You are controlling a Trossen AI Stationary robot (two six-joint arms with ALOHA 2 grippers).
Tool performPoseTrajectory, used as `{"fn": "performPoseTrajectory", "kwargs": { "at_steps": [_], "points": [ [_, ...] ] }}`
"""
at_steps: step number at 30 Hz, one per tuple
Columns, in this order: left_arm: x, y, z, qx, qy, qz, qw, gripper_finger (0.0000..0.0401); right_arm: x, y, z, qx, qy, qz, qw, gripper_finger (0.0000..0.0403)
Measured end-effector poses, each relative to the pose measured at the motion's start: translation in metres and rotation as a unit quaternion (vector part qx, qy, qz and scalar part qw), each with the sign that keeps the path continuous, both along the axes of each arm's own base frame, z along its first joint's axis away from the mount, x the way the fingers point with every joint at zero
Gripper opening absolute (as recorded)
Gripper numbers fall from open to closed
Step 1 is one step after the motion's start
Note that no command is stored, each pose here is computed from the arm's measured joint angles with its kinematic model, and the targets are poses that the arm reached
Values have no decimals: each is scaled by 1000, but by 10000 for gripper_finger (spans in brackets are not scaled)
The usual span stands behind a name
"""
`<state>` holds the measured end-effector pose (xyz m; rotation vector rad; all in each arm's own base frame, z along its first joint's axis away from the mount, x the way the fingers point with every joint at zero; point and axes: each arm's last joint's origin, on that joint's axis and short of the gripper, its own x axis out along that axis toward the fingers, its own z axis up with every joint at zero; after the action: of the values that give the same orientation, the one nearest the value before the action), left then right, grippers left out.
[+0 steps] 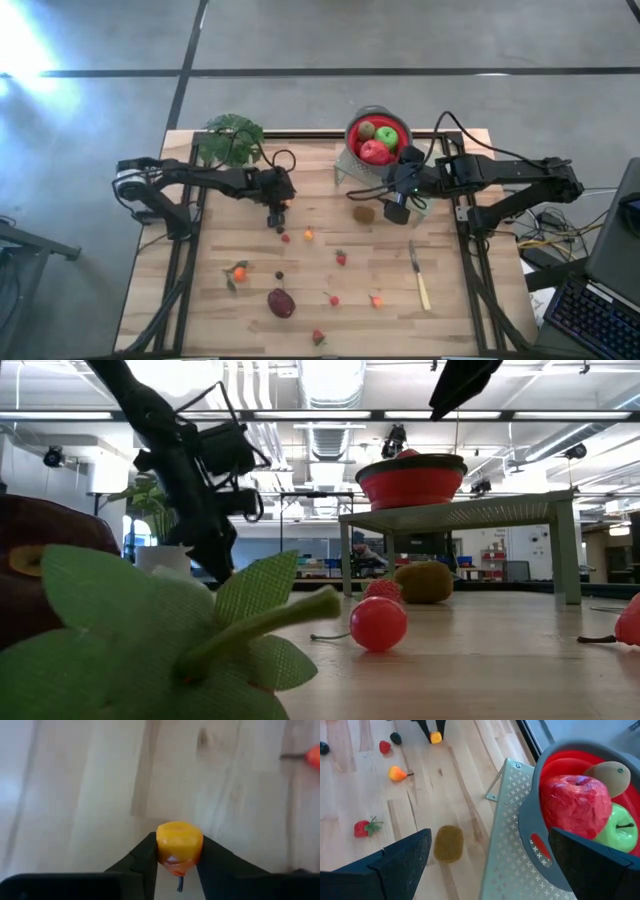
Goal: Pick & Place Fruit
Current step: Put the yellow pear into the red strainer bowl
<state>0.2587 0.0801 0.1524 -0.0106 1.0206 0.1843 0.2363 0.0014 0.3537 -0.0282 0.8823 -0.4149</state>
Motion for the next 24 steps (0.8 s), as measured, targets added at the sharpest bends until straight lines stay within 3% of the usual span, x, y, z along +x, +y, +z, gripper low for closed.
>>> {"fn": "performPoseTrajectory", "kwargs": {
  "at_steps": [9,14,18,24],
  "points": [
    [11,3,77,36,-152,8,988,130,-26,-5,20,-53,-45,-48,996,396],
    [23,6,136,69,-273,-1,960,122,-45,-10,34,-93,-91,-109,985,396],
    [32,9,177,128,-342,-31,930,122,-57,-12,41,-97,-121,-134,979,396],
    [52,17,211,189,-368,-55,909,123,-68,-12,48,-92,-142,-138,976,396]
  ]
}}
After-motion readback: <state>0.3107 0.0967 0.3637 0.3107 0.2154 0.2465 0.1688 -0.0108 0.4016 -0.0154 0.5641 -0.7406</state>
